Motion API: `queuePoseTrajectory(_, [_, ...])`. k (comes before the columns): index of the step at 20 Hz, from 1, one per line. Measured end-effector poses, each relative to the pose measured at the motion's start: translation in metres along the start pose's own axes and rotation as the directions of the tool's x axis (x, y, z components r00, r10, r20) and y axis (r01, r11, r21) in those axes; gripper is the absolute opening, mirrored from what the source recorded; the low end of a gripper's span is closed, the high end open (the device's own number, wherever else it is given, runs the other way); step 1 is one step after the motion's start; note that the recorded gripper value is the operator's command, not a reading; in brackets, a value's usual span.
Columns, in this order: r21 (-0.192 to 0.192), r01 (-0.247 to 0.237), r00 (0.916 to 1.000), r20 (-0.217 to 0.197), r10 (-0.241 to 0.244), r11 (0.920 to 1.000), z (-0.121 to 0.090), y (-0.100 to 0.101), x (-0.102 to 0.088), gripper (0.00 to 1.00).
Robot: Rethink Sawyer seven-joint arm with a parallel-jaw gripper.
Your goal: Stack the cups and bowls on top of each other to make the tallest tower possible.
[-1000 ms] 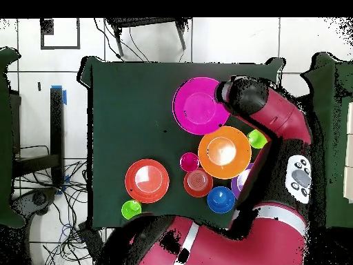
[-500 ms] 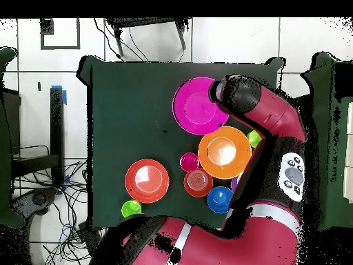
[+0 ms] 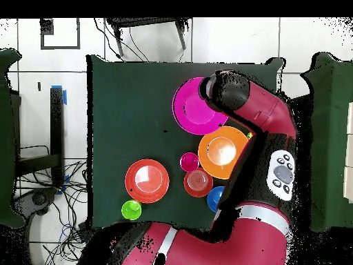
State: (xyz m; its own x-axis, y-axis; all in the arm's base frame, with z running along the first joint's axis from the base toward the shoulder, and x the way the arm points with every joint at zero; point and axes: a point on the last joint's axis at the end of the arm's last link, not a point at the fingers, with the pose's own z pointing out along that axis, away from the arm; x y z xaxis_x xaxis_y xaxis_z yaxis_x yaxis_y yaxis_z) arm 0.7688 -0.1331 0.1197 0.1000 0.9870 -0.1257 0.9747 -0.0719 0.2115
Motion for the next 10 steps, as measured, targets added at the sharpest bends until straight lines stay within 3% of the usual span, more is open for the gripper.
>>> queuePoseTrajectory(10, [0.005,0.032,0.9993,-0.019,-0.032,0.9995,-0.007,-0.004,0.038,1.00])
